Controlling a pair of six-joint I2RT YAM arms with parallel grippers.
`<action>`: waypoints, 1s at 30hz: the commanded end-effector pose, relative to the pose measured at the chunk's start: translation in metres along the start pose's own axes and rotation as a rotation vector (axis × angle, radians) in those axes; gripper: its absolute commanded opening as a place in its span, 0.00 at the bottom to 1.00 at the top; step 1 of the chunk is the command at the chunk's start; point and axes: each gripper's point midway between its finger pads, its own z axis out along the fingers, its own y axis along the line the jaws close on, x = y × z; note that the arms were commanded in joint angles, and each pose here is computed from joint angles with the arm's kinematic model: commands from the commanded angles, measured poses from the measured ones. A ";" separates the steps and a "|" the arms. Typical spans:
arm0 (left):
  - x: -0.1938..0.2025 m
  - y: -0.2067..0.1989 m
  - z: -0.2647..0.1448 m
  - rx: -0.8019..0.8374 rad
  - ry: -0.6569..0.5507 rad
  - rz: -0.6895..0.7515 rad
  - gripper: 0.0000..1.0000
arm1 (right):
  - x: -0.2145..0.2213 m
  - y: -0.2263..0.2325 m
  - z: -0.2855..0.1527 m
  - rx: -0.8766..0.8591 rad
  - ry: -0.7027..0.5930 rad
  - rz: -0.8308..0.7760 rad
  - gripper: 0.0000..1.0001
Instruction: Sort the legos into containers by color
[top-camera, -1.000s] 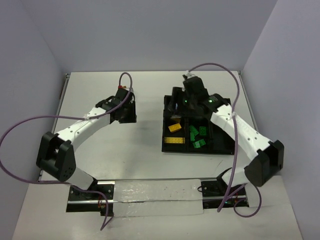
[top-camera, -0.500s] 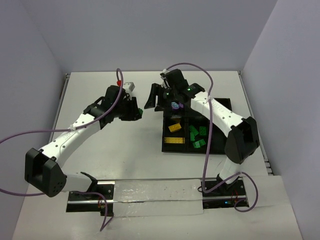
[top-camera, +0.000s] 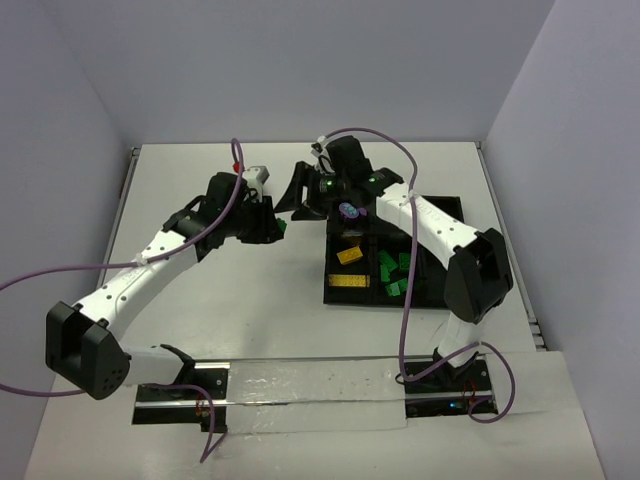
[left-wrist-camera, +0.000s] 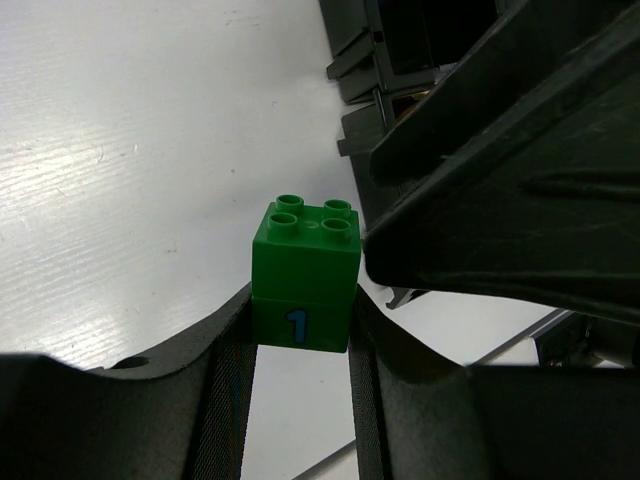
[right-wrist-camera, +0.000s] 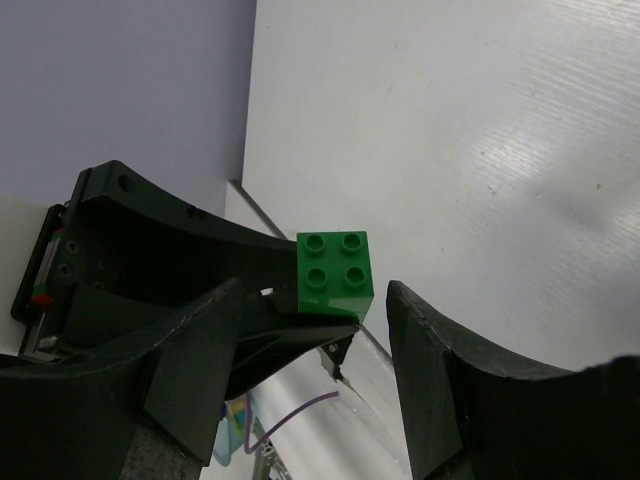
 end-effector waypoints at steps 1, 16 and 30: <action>-0.020 -0.012 -0.015 0.054 -0.080 0.028 0.00 | 0.007 0.011 0.009 -0.071 0.035 0.001 0.66; -0.022 -0.009 -0.017 0.040 -0.092 0.026 0.00 | 0.030 0.018 0.023 -0.169 0.131 0.034 0.44; -0.012 -0.002 -0.019 0.038 -0.084 0.020 0.00 | -0.003 0.008 -0.001 -0.239 -0.042 0.214 0.00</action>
